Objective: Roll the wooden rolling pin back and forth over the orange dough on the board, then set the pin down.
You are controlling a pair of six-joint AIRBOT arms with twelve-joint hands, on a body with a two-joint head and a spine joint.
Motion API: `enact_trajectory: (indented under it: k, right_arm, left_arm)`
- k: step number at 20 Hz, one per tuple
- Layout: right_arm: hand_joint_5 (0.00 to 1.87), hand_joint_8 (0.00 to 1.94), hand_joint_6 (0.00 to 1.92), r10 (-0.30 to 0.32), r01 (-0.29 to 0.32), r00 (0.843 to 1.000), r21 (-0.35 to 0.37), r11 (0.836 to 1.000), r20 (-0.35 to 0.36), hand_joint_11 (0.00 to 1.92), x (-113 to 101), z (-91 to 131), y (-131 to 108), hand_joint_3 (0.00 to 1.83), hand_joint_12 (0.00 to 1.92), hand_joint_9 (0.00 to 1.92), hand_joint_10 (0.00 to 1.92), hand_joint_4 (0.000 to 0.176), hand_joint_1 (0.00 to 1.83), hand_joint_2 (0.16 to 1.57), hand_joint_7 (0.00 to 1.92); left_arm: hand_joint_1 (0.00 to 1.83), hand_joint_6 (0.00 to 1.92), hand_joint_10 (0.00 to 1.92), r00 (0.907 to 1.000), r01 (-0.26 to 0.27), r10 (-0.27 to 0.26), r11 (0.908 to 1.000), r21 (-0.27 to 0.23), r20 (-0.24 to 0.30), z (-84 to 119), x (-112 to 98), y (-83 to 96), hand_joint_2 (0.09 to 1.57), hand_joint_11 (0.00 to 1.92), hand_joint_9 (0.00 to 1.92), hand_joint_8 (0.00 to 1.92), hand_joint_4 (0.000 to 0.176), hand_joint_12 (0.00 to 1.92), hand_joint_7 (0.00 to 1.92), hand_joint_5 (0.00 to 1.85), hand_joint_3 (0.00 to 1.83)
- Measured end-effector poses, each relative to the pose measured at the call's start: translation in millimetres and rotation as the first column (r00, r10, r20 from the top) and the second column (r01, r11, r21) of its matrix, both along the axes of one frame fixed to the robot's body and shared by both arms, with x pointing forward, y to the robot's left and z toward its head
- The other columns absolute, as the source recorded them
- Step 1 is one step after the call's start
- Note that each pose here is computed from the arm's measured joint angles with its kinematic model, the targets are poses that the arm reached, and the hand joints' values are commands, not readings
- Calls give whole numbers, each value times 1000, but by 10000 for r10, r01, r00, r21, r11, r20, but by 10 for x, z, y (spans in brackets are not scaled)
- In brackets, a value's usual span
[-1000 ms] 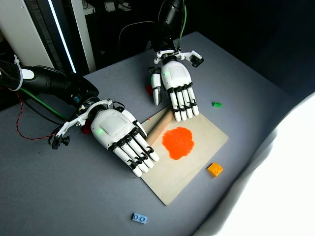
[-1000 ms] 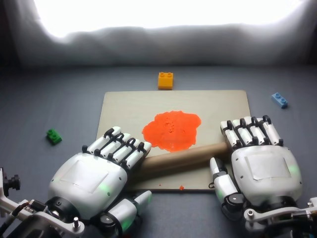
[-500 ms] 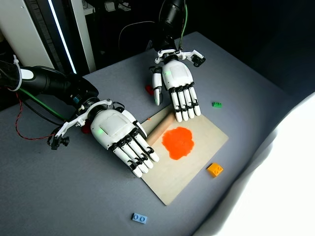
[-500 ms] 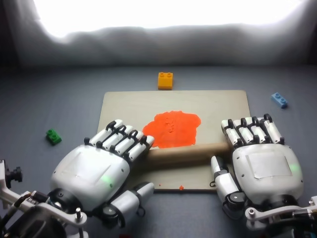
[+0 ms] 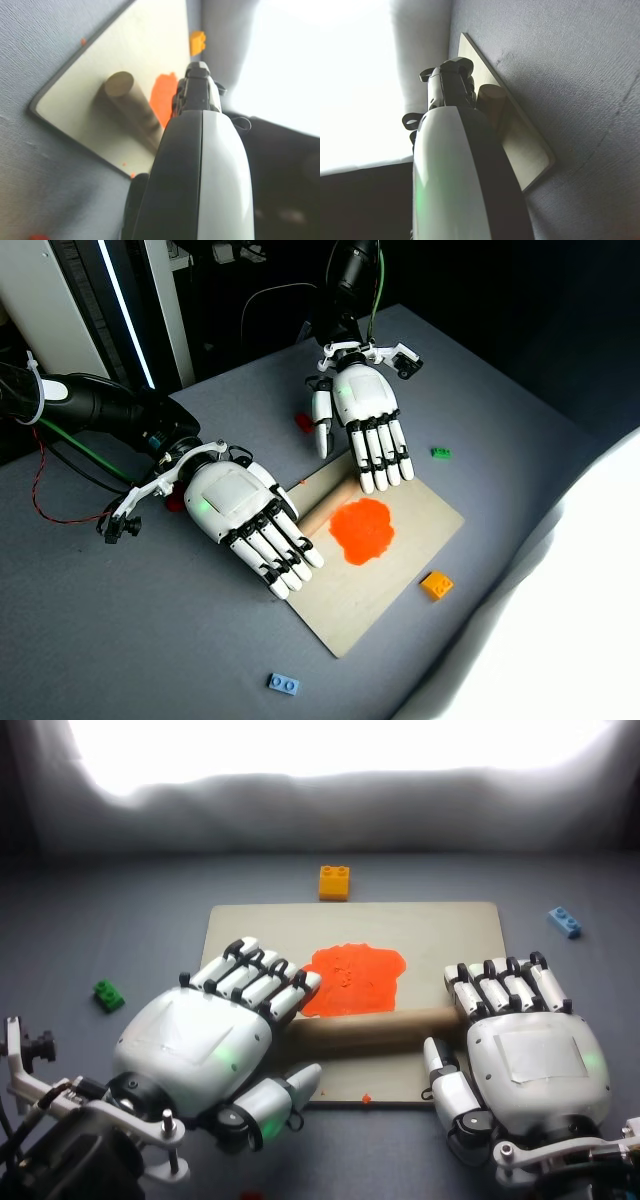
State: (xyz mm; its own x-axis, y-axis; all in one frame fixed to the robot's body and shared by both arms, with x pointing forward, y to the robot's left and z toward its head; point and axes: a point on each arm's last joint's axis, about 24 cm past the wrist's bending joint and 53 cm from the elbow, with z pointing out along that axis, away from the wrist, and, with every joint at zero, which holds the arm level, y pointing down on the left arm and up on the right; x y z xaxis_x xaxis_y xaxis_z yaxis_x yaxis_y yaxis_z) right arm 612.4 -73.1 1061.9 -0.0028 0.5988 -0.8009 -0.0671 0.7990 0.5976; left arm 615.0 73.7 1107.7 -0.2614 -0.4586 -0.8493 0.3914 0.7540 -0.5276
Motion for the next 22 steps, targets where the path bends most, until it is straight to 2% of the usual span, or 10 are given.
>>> enact_trajectory:
  k: [5, 12, 18, 22]
  right_arm:
    - [309, 4, 7, -13, 13, 10000, -18, 10000, 24, 0, 8, 12, -6, 99, 571, 288, 2, 0, 0, 1571, 338]
    - [324, 0, 1, -56, 55, 9998, 24, 10000, 188, 0, 46, 87, -19, 84, 605, 291, 0, 0, 0, 1571, 344]
    - [324, 1, 1, -64, 62, 9988, 48, 10000, 496, 0, 92, 207, -37, 102, 612, 289, 2, 0, 0, 1571, 341]
    - [321, 0, 1, -128, 123, 9978, 83, 9999, 654, 0, 125, 292, -74, 95, 596, 293, 2, 0, 0, 1571, 337]
  left_arm:
    - [0, 4, 7, 9999, -28, 29, 10000, -66, 134, 140, 90, 9, 1501, 0, 91, 4, 0, 1, 168, 150, 0]
    - [0, 5, 6, 9995, 122, -120, 9999, -83, 283, 381, 205, -26, 1500, 0, 93, 5, 0, 0, 174, 156, 0]
    - [0, 1, 0, 9992, 374, -374, 9993, -11, -169, 531, 292, -22, 1502, 0, 80, 0, 0, 0, 163, 143, 0]
    - [0, 2, 3, 9973, 719, -720, 9974, -61, -169, 714, 303, -86, 1504, 0, 84, 4, 0, 0, 170, 146, 1]
